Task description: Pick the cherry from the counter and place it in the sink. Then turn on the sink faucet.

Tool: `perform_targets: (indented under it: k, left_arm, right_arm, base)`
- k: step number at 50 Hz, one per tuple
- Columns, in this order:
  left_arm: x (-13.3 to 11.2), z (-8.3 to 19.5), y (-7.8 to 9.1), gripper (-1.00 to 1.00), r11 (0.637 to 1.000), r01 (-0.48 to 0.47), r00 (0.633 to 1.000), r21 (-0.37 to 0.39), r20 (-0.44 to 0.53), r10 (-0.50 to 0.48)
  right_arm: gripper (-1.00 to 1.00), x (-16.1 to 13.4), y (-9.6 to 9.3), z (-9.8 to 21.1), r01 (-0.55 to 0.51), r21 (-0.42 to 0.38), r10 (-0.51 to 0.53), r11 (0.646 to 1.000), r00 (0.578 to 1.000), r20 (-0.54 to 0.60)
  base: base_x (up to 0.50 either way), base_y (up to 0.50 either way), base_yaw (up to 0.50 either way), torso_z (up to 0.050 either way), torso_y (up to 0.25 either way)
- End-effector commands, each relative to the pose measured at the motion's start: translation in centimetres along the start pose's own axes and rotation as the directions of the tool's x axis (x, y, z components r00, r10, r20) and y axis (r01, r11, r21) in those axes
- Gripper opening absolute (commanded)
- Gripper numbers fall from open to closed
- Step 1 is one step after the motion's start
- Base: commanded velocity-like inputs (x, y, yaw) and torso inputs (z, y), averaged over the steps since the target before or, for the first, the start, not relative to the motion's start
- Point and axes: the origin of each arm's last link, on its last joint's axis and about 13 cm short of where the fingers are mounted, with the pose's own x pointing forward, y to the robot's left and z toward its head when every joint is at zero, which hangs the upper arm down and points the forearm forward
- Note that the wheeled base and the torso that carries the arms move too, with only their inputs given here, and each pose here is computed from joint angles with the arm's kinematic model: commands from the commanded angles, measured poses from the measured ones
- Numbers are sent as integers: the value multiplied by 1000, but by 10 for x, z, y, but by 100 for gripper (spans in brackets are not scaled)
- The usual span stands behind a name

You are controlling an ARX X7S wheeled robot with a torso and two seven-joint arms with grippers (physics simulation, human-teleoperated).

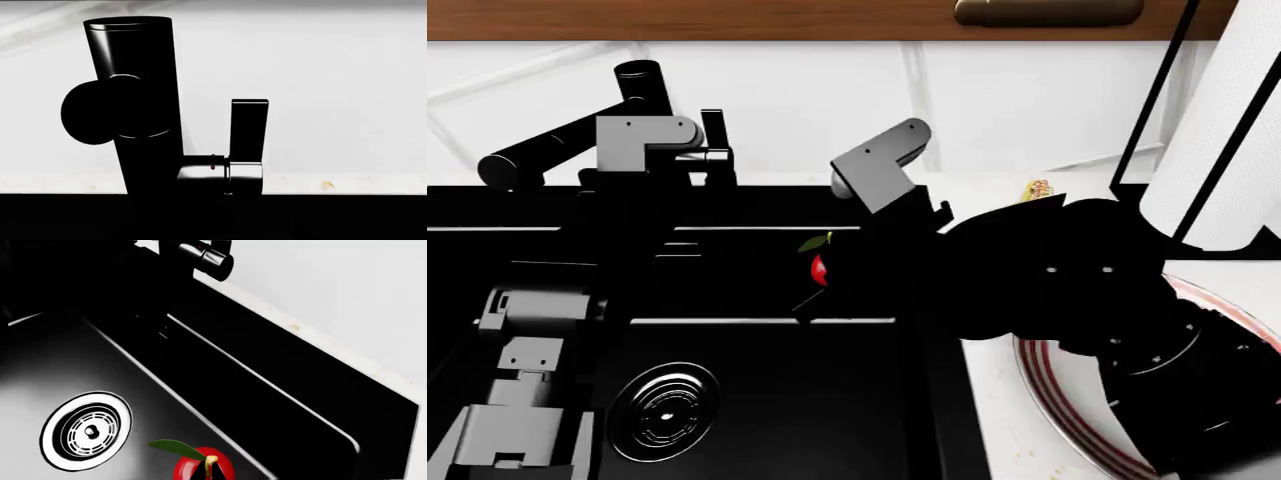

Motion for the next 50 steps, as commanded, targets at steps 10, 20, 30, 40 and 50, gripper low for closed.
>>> perform_targets:
  k: [10, 20, 30, 40, 50]
  left_arm:
    - [0, 0, -1, 100, 1000, 9, 1000, -9, -2, -9]
    - [0, 1, 0, 100, 1000, 10, 1000, -8, 0, -10]
    - [0, 0, 0, 100, 1000, 15, 1000, -11, 2, -15]
    - [0, 0, 2, 100, 1000, 14, 1000, -10, 0, -14]
    - [-1, -3, 2, 100, 1000, 14, 1000, -11, -1, -14]
  right_arm:
    - [-100, 43, 19, 6, -140, -48, 139, 989, 990, -27]
    - [-100, 63, 26, -5, -218, -54, 214, 974, 973, -84]
    - [-100, 78, 29, -18, -243, -59, 233, 968, 962, -141]
    - [-100, 92, 42, -41, -264, -61, 246, 962, 946, -211]
    - [-100, 94, 44, -46, -266, -68, 244, 961, 941, -233]
  base:
    - [0, 0, 0, 0, 0]
    - [0, 0, 0, 0, 0]
    - [0, 0, 0, 0, 0]
    - [0, 0, 0, 0, 0]
    - [0, 0, 0, 0, 0]
